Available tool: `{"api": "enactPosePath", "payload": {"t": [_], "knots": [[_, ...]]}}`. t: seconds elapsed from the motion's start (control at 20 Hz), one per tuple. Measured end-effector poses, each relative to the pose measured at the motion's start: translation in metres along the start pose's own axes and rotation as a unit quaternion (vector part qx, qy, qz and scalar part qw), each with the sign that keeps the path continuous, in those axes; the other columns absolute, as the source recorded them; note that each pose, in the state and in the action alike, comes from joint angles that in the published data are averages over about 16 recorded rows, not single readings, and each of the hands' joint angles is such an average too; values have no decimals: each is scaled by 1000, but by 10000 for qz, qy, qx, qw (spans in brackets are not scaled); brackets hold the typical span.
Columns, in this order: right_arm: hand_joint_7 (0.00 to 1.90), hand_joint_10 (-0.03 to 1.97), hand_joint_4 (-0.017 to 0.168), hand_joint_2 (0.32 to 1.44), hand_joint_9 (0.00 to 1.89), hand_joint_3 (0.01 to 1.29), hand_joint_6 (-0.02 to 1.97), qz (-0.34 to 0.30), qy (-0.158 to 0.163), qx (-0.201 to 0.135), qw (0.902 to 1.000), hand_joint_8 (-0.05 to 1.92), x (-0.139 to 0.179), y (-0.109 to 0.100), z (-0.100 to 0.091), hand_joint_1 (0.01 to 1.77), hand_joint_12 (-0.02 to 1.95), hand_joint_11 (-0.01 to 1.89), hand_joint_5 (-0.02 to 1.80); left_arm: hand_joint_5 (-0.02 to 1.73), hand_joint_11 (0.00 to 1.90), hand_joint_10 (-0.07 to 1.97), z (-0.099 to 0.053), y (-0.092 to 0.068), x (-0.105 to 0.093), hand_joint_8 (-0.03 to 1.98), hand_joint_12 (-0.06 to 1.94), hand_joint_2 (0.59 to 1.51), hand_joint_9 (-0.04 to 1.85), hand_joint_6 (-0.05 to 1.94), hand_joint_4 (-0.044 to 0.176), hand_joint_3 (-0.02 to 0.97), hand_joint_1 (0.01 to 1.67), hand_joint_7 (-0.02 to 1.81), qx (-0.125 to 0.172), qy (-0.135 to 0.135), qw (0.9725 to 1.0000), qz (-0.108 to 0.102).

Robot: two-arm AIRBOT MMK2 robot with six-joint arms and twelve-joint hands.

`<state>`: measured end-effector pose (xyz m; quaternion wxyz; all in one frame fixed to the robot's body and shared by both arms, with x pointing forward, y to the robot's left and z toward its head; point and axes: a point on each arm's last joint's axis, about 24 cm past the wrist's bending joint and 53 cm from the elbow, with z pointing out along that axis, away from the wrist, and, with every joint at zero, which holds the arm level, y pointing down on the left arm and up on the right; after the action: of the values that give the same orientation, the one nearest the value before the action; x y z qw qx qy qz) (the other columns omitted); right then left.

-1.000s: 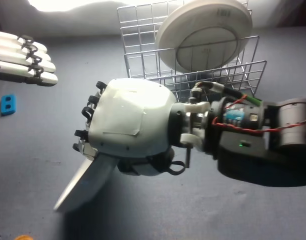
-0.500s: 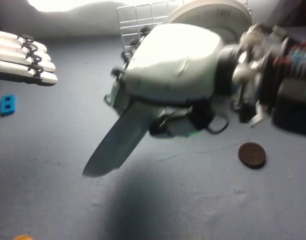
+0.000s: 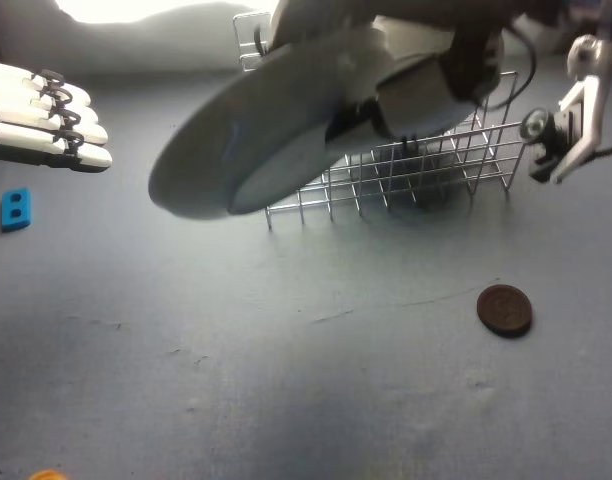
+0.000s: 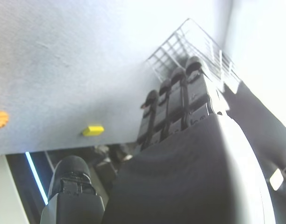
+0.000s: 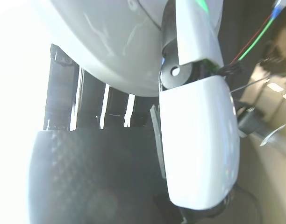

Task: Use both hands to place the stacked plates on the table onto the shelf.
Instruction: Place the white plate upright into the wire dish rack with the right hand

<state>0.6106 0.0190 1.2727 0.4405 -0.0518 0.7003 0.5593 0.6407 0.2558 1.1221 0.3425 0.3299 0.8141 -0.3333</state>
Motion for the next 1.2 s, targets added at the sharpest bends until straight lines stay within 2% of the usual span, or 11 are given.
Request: {"api": "enactPosePath", "payload": {"t": [0.3,0.55,0.85,1.2], "knots": [[1141,348,9,952,1242,14,803,788,-283,21,9965,744,-39,-6,-4,1292,1205,837,1042,20,16,9,2,-2,3,-8,8,1065,21,19,8,16,13,14,31,46,10000,22],[1121,323,13,953,1243,14,821,1190,-515,221,9913,805,-65,-23,-7,1292,1181,842,1026,20,16,9,3,-3,6,-9,8,1067,21,20,6,16,14,14,53,105,9999,39],[1109,306,10,954,1247,13,816,1136,-659,562,9898,828,-81,-47,-9,1293,1179,837,1022,20,16,10,5,-4,11,-9,8,1069,21,19,5,16,13,14,69,171,9998,47],[1094,292,17,955,1239,13,834,863,-504,655,9928,845,-75,-59,-8,1292,1178,825,1021,20,16,9,5,-3,12,-9,8,1070,21,19,5,15,13,14,67,194,9998,41]]}}
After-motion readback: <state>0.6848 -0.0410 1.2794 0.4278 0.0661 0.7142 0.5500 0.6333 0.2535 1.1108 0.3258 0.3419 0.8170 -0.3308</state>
